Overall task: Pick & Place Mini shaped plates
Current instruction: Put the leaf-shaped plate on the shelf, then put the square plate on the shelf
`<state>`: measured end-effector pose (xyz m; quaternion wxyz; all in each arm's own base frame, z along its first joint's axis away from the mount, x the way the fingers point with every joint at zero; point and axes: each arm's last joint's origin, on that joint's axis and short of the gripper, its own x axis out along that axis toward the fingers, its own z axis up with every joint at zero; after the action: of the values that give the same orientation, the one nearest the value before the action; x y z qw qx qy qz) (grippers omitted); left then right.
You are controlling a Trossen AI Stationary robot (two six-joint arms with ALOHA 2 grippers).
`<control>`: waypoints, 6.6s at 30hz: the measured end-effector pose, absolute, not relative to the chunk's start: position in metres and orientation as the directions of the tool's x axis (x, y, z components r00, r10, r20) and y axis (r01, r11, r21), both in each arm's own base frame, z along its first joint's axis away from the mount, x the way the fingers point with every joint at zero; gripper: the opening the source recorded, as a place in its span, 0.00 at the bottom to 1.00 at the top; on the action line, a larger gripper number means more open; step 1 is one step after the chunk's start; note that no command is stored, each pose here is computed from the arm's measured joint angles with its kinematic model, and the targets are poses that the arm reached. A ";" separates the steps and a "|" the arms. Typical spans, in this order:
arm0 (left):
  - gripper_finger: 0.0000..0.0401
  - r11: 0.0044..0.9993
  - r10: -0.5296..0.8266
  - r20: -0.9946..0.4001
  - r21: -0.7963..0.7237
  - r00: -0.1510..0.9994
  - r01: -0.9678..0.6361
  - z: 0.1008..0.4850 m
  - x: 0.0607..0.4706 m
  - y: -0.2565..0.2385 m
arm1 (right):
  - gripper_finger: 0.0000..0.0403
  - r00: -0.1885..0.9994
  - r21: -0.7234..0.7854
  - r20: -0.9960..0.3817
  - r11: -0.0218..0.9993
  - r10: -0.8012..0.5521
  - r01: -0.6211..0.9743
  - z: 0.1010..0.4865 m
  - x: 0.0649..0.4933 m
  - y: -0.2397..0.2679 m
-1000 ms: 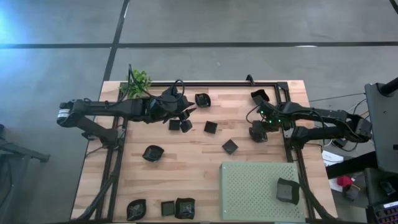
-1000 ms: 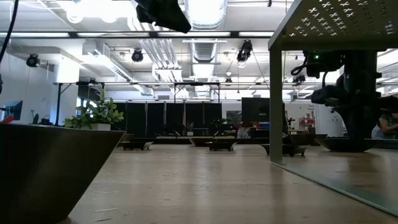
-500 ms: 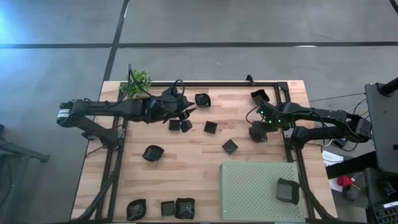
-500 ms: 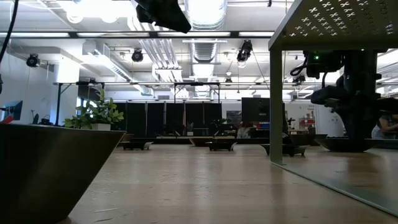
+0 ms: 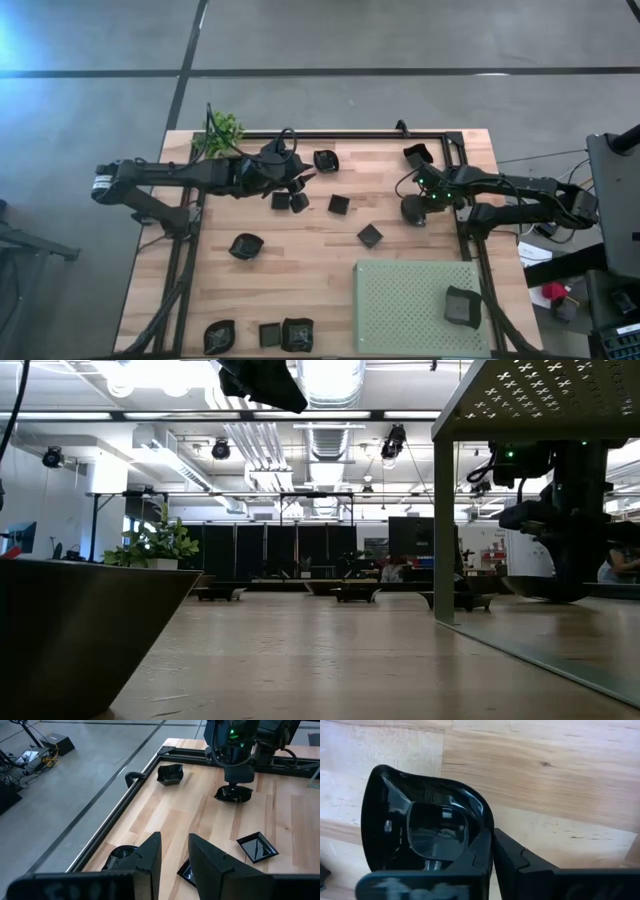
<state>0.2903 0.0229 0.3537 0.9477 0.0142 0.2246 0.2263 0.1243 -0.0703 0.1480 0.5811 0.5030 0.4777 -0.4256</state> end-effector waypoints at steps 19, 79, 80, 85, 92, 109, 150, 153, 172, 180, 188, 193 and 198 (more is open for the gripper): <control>0.23 0.897 0.436 -0.419 0.132 0.797 -0.421 0.354 0.290 0.023 | 0.02 0.302 0.273 -0.941 0.187 -0.149 0.944 0.191 0.136 -0.079; 0.23 0.900 0.435 -0.427 0.190 0.792 -0.392 0.353 0.290 0.023 | 0.02 0.291 0.503 -0.860 0.791 0.419 0.348 0.309 0.200 0.113; 0.23 0.900 0.435 -0.427 0.189 0.792 -0.392 0.353 0.290 0.023 | 0.02 0.273 0.504 -0.861 0.790 0.428 0.349 0.308 0.200 0.116; 0.23 0.900 0.436 -0.427 0.190 0.792 -0.393 0.353 0.290 0.023 | 0.02 0.215 0.479 -0.877 0.815 0.430 0.327 0.298 0.204 0.125; 0.23 0.900 0.435 -0.428 0.190 0.792 -0.392 0.353 0.290 0.023 | 0.02 0.169 0.471 -0.882 0.819 0.440 0.326 0.291 0.208 0.129; 0.23 0.900 0.435 -0.433 0.192 0.789 -0.391 0.352 0.289 0.023 | 0.02 0.121 0.457 -0.889 0.836 0.442 0.303 0.287 0.207 0.129; 0.23 0.901 0.434 -0.469 0.209 0.769 -0.381 0.349 0.287 0.023 | 0.18 0.164 0.483 -0.875 0.796 0.455 0.365 0.300 0.209 0.130; 0.23 0.901 0.434 -0.469 0.209 0.769 -0.381 0.349 0.287 0.023 | 0.22 0.181 0.498 -0.867 0.793 0.465 0.350 0.307 0.210 0.130; 0.23 0.916 0.401 -0.489 0.188 0.774 -0.355 0.347 0.287 0.023 | 0.17 0.531 0.461 -0.804 0.845 0.268 0.272 0.376 0.202 0.109; 0.23 0.916 0.400 -0.490 0.187 0.774 -0.355 0.347 0.287 0.023 | 0.19 0.674 0.266 -0.730 0.861 -0.114 0.434 0.386 0.196 0.074; 0.23 0.916 0.400 -0.491 0.186 0.774 -0.355 0.347 0.287 0.023 | 0.20 0.579 0.170 -0.730 0.725 -0.362 0.667 0.372 0.218 0.027; 0.23 0.916 0.400 -0.490 0.179 0.775 -0.360 0.347 0.287 0.023 | 0.23 0.530 0.176 -0.792 0.718 -0.302 0.673 0.360 0.238 -0.004; 0.23 0.916 0.400 -0.490 0.179 0.775 -0.360 0.347 0.287 0.023 | 0.28 0.511 0.240 -0.843 0.733 -0.168 0.636 0.344 0.260 -0.028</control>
<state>0.2867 0.0230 0.3471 0.9412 0.0374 0.2681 0.2020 0.2596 -0.0275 0.3436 0.8257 0.2719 0.4301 -0.2436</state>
